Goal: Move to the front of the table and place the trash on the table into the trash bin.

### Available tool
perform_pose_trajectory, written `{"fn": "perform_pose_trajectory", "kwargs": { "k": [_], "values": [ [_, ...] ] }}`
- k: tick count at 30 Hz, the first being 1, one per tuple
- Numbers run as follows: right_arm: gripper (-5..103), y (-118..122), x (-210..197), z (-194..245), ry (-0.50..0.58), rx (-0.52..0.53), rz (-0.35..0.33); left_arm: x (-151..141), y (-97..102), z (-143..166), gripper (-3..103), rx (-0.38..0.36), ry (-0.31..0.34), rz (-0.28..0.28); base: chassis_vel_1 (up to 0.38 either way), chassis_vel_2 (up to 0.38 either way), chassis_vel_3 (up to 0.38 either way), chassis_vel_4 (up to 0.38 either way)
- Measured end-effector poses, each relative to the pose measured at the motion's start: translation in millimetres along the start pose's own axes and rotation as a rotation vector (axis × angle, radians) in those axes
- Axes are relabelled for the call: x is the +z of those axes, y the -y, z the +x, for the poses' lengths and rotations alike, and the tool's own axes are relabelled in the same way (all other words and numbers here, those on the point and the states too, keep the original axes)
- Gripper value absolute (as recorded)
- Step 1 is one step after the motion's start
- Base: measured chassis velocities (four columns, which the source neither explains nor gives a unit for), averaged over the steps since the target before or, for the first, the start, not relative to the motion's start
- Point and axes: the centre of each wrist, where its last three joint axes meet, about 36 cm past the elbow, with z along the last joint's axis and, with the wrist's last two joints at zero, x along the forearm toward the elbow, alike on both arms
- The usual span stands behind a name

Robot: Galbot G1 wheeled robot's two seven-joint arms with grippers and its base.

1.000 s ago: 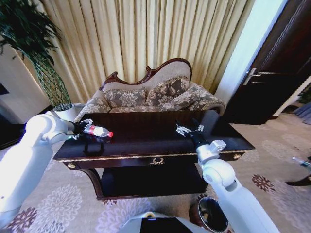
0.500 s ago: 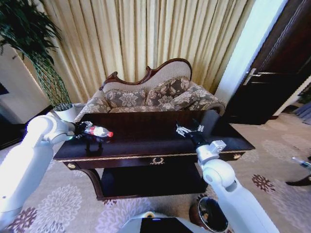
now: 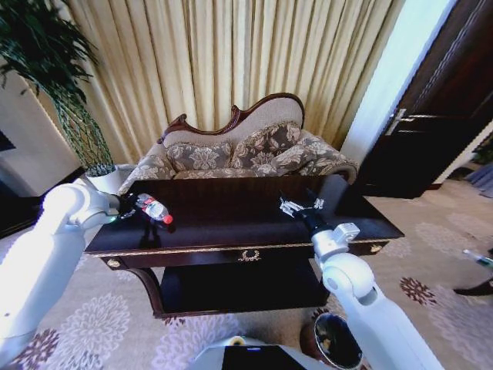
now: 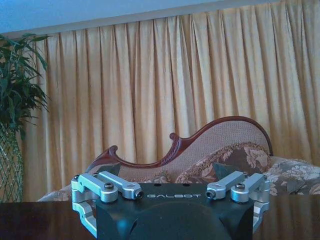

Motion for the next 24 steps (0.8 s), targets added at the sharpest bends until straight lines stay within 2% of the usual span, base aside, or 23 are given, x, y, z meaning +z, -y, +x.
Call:
{"fn": "perform_pose_trajectory", "kwargs": {
  "k": [1,2,4,5,8,9,11,12,14,15,17,18,19,21,24],
  "values": [
    [100,0,1,0,-0.002,0.0,0.0,1,0.6,1,41,0.003,0.001,-0.004,0.0,0.0,0.0,0.0],
    [100,0,1,0,-0.002,0.0,0.0,1,0.6,1,41,0.003,0.001,-0.004,0.0,0.0,0.0,0.0],
    [100,0,3,-1,-0.007,-0.001,-0.001,3,1.5,3,51,0.006,0.006,-0.014,0.0,0.0,0.0,0.0],
    [100,0,3,-1,-0.007,-0.001,-0.001,3,1.5,3,51,0.006,0.006,-0.014,0.0,0.0,0.0,0.0],
    [100,0,6,-2,-0.015,-0.005,0.002,2,1.8,0,68,0.026,0.016,-0.05,0.0,0.0,0.0,0.0],
    [100,0,6,-2,-0.015,-0.005,0.002,2,1.8,0,68,0.026,0.016,-0.05,0.0,0.0,0.0,0.0],
    [100,0,8,-4,-0.02,-0.008,0.004,-3,5.6,-3,79,0.053,0.009,-0.087,0.0,0.0,0.0,0.0],
    [100,0,8,-4,-0.02,-0.008,0.004,-3,5.6,-3,79,0.053,0.009,-0.087,0.0,0.0,0.0,0.0],
    [100,0,10,-5,-0.026,-0.012,0.007,-9,14.7,-6,89,0.082,0.0,-0.132,0.0,0.0,0.0,0.0],
    [100,0,10,-5,-0.026,-0.012,0.007,-9,14.7,-6,89,0.082,0.0,-0.132,0.0,0.0,0.0,0.0],
    [100,0,11,-4,-0.03,-0.013,0.01,-11,18.3,-6,98,0.114,-0.011,-0.174,0.0,0.0,0.0,0.0],
    [100,0,12,-4,-0.033,-0.013,0.012,-12,18.3,-5,100,0.145,-0.024,-0.205,0.0,0.0,0.0,0.0],
    [100,0,12,-4,-0.033,-0.013,0.012,-12,18.3,-5,100,0.145,-0.024,-0.205,0.0,0.0,0.0,0.0],
    [100,2,12,-4,-0.033,-0.007,0.016,-14,17.7,-3,100,0.187,-0.046,-0.245,0.0,0.0,0.0,0.0],
    [100,4,13,-4,-0.033,-0.004,0.02,-18,20.1,-4,100,0.211,-0.069,-0.262,0.0,0.0,0.0,0.0]
  ]
}}
